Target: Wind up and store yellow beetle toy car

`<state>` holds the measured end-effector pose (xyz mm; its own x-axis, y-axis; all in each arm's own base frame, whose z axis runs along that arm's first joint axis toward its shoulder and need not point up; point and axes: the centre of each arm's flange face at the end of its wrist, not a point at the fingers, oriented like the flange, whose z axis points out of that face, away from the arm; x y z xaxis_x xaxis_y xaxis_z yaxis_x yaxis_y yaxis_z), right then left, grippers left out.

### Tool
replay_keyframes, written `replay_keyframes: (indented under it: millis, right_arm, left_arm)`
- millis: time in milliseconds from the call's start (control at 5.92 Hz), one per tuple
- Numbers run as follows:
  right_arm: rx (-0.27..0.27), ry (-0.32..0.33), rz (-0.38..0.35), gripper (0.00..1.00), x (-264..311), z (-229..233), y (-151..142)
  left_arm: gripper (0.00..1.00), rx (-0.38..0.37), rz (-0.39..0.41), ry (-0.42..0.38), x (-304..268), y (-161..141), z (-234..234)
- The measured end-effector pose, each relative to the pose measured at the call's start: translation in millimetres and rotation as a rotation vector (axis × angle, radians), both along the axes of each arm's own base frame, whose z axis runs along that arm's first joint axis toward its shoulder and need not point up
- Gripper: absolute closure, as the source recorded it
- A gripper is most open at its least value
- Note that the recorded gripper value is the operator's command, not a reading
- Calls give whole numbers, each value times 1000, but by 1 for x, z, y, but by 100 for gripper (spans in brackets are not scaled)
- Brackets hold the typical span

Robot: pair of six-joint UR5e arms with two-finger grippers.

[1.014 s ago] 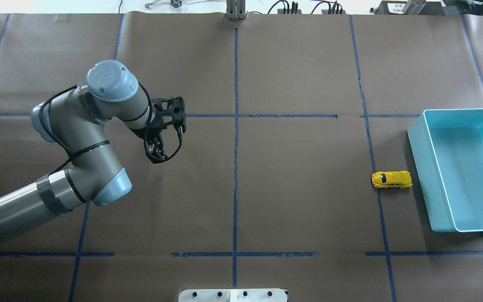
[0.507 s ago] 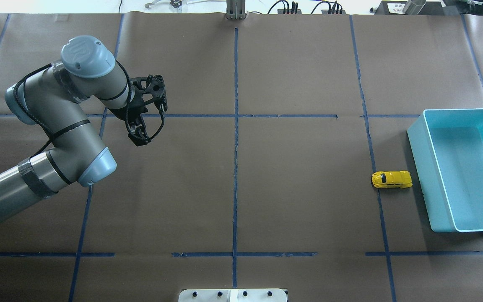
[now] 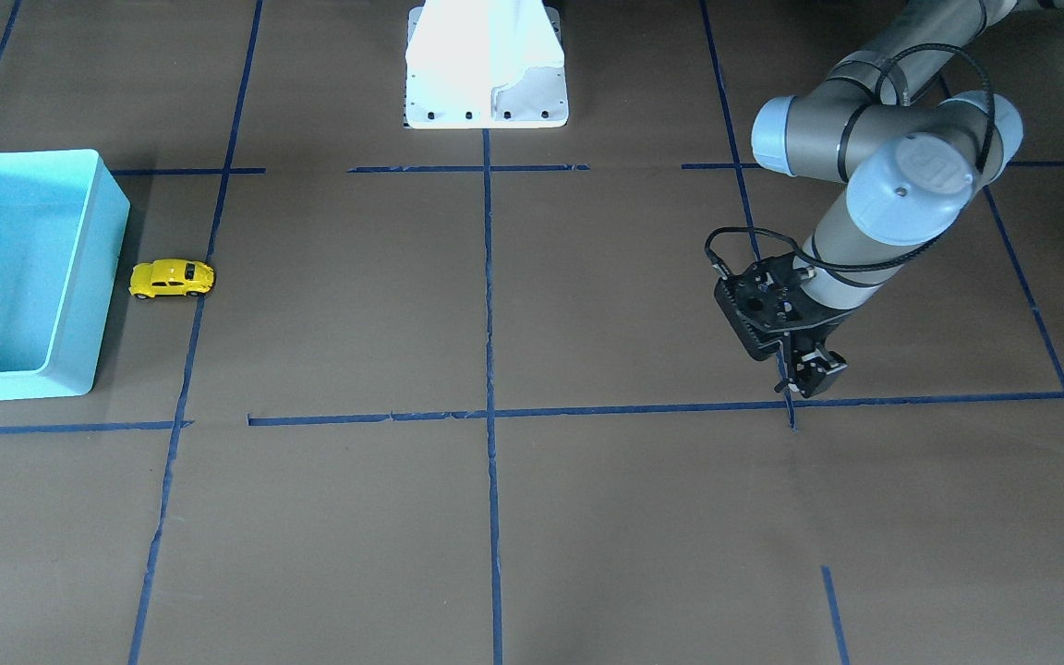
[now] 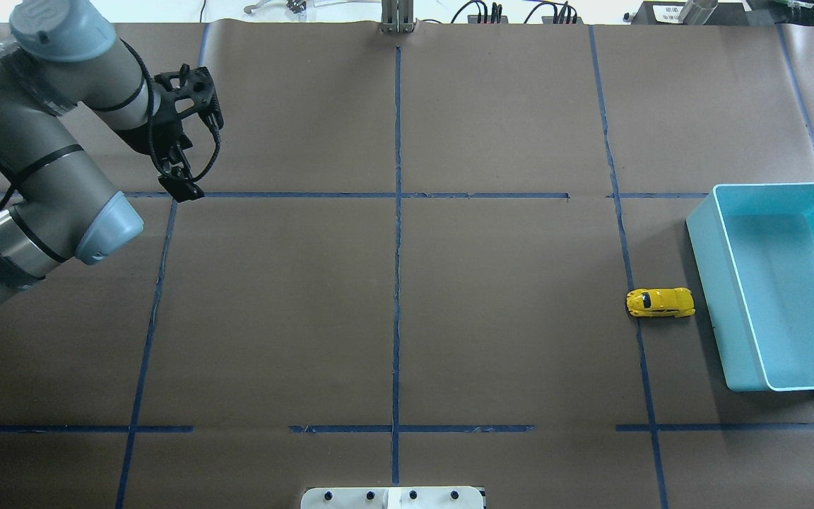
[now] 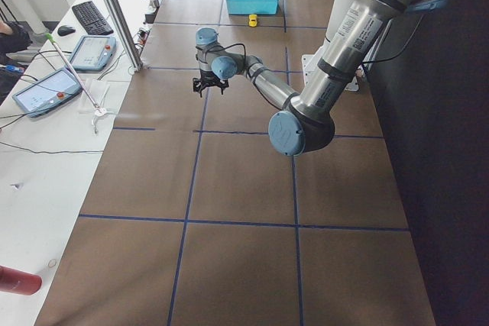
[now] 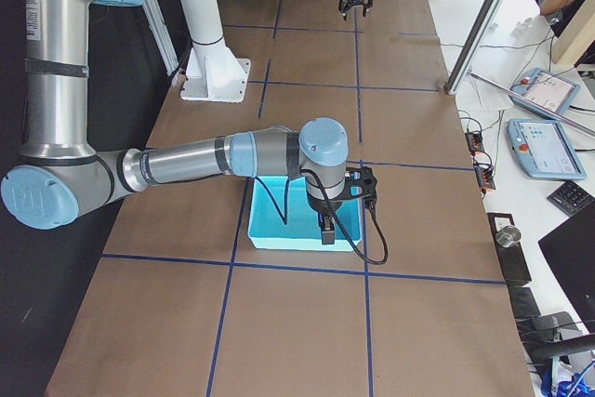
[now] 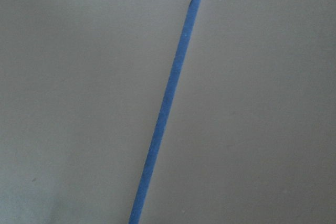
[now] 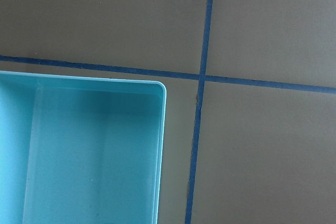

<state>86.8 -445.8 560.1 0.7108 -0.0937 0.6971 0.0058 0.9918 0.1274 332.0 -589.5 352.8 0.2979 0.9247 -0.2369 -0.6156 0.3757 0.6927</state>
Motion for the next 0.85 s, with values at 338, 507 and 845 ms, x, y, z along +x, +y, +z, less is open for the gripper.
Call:
replay_keyframes:
  millis: [338, 507, 845]
  right_arm:
    - [7, 2, -4, 0, -1, -3, -2]
    - [17, 3, -9, 0, -3, -8, -3]
    - [57, 2, -52, 0, -22, -28, -5]
  left_arm:
    - [0, -67, -111, -44, -75, -18, 46]
    - [0, -86, -152, -55, -102, -22, 60]
    - [0, -129, -228, -69, -153, -26, 86]
